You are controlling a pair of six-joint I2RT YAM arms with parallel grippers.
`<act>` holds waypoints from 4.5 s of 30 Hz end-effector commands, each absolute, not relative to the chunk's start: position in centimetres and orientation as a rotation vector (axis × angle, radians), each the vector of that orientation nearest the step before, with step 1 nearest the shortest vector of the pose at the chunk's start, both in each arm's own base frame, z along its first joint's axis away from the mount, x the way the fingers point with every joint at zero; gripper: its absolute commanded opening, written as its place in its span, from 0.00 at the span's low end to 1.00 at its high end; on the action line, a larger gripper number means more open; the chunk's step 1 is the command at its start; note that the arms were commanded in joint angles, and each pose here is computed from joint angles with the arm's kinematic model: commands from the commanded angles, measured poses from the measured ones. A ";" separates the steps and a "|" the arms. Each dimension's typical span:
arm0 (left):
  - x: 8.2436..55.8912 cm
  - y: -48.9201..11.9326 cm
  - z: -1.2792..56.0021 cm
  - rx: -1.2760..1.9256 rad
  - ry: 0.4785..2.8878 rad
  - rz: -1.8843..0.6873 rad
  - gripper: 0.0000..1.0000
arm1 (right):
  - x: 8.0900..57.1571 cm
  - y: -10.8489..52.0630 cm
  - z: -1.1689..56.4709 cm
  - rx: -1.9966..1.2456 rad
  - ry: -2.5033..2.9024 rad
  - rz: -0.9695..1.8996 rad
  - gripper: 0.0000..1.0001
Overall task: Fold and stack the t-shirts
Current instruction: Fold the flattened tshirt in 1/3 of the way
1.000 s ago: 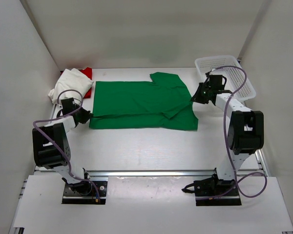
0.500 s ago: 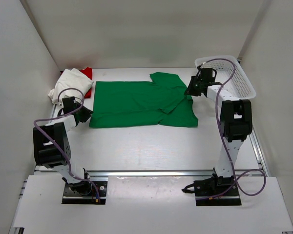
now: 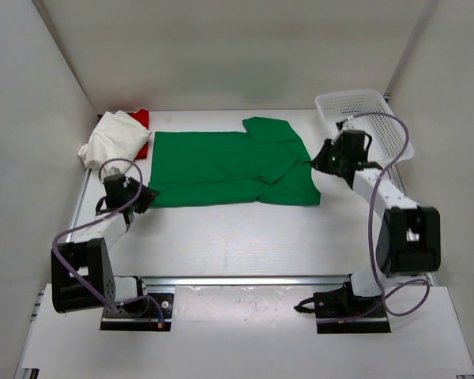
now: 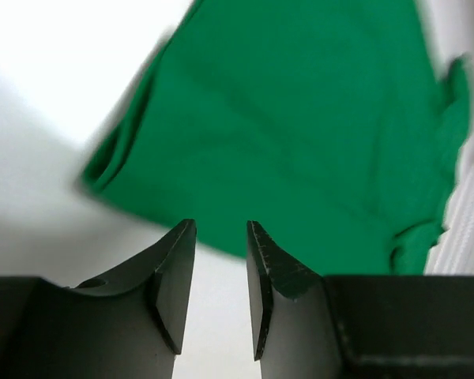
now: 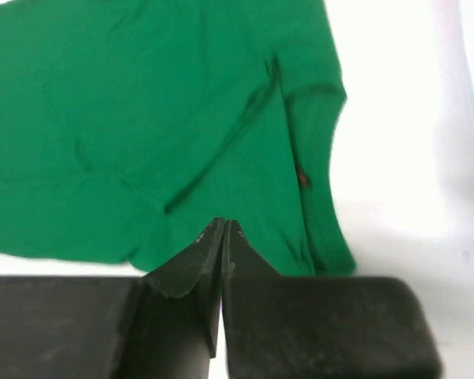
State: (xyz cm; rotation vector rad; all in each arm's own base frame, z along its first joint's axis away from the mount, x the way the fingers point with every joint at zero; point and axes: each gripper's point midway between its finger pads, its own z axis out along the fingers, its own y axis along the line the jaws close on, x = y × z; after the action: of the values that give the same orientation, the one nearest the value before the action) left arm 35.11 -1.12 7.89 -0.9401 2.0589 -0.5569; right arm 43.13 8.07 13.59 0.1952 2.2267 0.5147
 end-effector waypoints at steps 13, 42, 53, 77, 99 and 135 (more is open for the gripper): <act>32.4 -2.9 2.5 -1.081 2.135 -0.634 0.40 | 36.4 6.1 7.2 0.301 2.290 0.516 0.32; 35.1 0.5 2.6 -1.156 2.102 -0.533 0.00 | 38.1 1.8 5.7 0.442 2.232 0.437 0.01; 34.1 1.2 3.2 -1.177 2.083 -0.520 0.10 | 37.1 1.7 6.9 0.460 2.224 0.377 0.33; 36.2 -6.8 1.5 -0.992 2.226 -0.674 0.12 | 36.3 10.9 2.3 0.254 2.435 0.533 0.00; 29.9 -6.9 9.6 -0.778 2.102 -0.740 0.20 | 26.6 11.3 7.5 0.219 2.299 0.620 0.16; 30.3 -14.5 4.2 -0.623 2.245 -0.818 0.18 | 36.7 18.0 6.1 0.169 2.297 0.828 0.00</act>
State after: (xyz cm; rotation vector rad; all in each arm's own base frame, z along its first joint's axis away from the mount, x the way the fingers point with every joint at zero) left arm 29.78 -14.07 3.02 -0.6498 2.2916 -0.7828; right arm 33.42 17.58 3.29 0.2120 2.3952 0.8270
